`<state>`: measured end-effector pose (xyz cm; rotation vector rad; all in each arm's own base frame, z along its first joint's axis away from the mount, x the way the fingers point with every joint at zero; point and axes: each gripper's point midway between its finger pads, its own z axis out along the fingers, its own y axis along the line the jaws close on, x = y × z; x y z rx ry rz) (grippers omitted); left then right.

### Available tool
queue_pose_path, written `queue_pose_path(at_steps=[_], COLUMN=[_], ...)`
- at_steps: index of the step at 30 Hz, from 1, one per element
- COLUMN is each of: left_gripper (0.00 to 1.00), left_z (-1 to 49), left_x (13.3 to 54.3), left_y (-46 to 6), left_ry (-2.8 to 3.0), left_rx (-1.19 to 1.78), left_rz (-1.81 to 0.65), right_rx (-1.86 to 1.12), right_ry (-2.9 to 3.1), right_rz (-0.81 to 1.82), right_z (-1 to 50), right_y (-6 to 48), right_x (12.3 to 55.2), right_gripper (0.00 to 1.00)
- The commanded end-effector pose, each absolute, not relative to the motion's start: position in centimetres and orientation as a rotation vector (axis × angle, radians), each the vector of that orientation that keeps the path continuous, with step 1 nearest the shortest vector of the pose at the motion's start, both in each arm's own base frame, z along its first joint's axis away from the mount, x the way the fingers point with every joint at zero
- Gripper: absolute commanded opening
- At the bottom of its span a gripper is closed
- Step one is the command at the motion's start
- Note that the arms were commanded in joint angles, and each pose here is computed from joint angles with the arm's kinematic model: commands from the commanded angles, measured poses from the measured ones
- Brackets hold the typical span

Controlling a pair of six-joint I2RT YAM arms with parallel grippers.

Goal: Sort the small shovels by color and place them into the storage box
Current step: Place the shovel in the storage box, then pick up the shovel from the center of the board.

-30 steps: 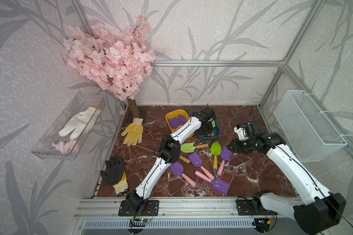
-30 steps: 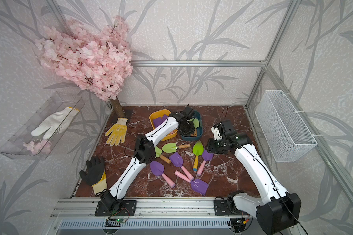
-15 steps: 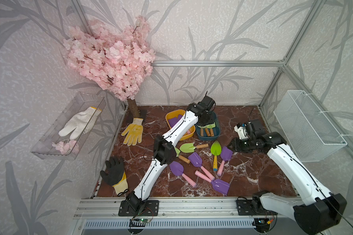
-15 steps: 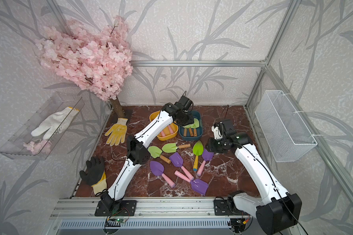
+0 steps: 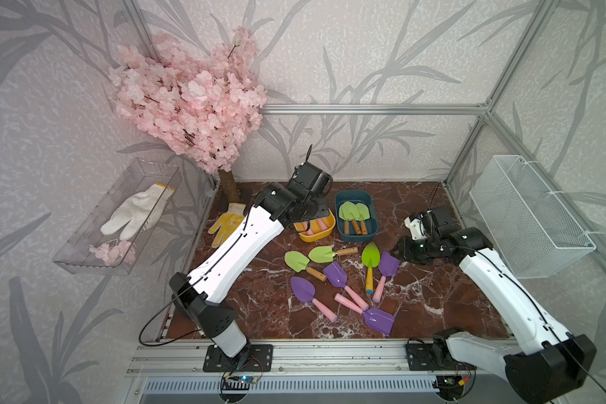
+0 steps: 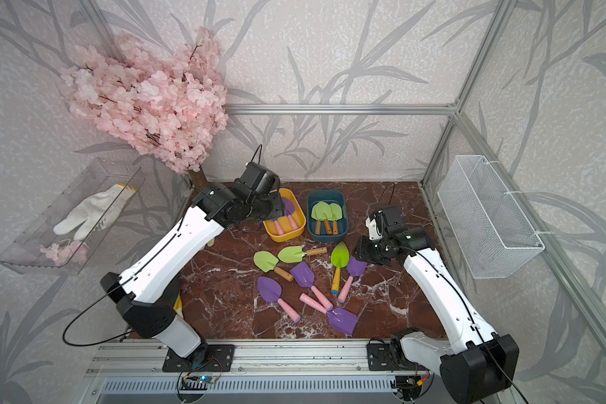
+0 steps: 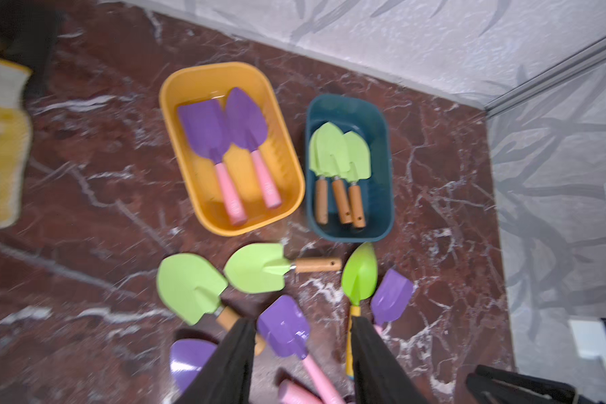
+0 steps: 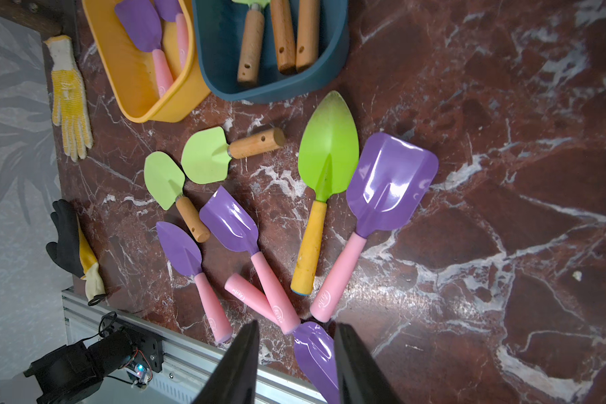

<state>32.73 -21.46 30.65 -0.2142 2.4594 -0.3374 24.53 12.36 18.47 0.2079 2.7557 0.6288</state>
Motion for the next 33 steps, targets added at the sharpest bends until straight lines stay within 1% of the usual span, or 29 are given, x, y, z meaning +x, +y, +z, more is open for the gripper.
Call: queue_pose_path(at_steps=[1, 7, 10, 13, 21, 33], left_gripper=[0.48, 0.49, 0.49, 0.49, 0.50, 0.51], left_z=[28.2, 25.1, 23.8, 23.0, 22.0, 21.7], left_x=[30.9, 26.8, 25.6, 24.7, 23.7, 23.1], left_y=[-17.6, -13.4, -12.3, -11.7, -11.0, -10.2], left_ry=[2.471, 2.515, 2.537, 2.550, 2.561, 2.562], left_rx=[-0.318, -0.422, -0.453, -0.473, -0.504, -0.533], left_rz=[-0.210, -0.146, -0.126, -0.116, -0.125, -0.134], right_rx=[0.367, 0.649, 0.750, 0.803, 0.895, 0.945], right_ry=[2.843, 2.925, 2.943, 2.980, 2.992, 3.013], right_rz=[0.605, 0.648, 0.690, 0.678, 0.669, 0.604], right_z=[16.0, 11.2, 9.3, 8.0, 6.5, 5.3], right_y=[11.8, 12.0, 12.5, 12.5, 12.8, 12.7], right_x=[22.4, 20.2, 19.6, 19.2, 19.6, 20.3], right_gripper=[0.40, 0.40, 0.40, 0.40, 0.40, 0.41])
